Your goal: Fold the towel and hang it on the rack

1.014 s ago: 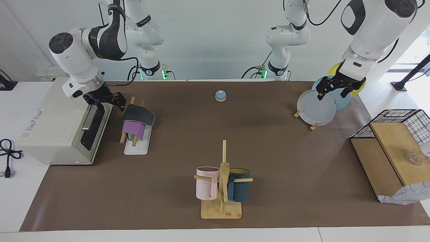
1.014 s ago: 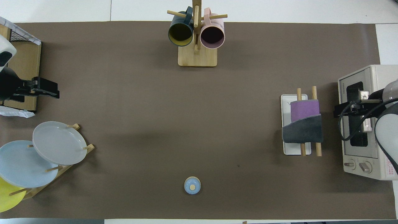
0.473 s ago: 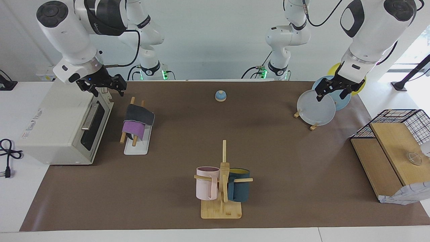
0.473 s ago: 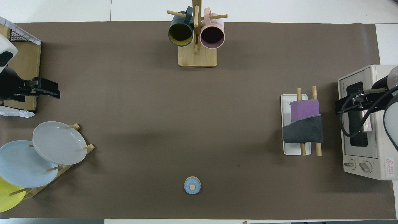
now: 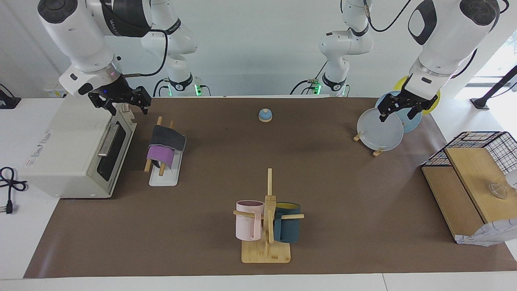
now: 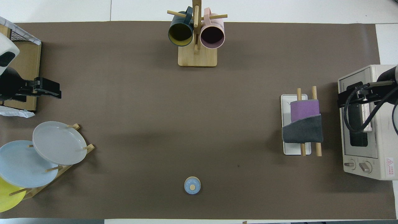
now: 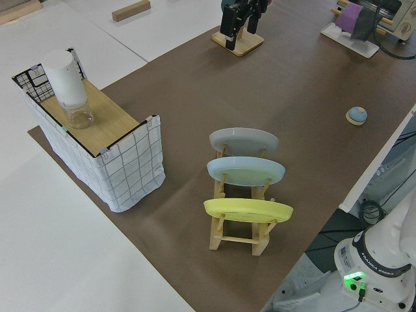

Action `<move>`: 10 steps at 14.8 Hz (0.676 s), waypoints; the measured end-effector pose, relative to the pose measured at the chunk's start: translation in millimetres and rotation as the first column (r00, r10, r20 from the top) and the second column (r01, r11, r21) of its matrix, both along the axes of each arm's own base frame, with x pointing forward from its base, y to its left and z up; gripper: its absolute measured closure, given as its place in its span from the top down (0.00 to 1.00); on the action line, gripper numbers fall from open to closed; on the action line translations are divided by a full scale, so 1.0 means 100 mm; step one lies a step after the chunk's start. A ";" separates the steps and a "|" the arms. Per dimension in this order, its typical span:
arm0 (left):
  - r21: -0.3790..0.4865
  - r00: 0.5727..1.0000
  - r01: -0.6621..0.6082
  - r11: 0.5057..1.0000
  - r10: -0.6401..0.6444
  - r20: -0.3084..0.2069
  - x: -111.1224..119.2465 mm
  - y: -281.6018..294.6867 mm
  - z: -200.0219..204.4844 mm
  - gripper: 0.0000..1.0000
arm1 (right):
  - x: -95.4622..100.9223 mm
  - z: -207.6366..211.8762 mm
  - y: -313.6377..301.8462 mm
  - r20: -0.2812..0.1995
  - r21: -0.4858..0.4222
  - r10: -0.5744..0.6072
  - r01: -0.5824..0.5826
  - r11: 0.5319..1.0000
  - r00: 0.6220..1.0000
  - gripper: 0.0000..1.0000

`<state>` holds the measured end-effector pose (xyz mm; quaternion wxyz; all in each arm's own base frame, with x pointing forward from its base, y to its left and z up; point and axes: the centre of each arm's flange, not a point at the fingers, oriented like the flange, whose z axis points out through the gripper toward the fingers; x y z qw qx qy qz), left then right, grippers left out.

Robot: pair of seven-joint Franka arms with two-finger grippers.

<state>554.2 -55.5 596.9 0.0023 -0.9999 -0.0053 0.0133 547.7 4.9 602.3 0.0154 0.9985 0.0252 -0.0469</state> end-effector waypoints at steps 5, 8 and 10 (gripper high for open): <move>0.000 1.000 0.003 1.000 -0.003 0.001 0.00 -0.02 0.00 1.00 | 0.02 0.04 0.05 -0.006 0.000 0.008 -0.008 1.000 1.000 1.00; 0.000 1.000 0.002 1.000 -0.002 0.005 -0.01 -0.01 0.03 1.00 | 0.00 0.03 0.03 -0.015 0.005 0.005 -0.004 1.000 1.000 1.00; 0.000 1.000 -0.002 1.000 0.002 0.007 -0.01 0.01 0.04 1.00 | -0.01 0.04 0.03 -0.016 0.005 0.003 -0.003 1.000 1.000 1.00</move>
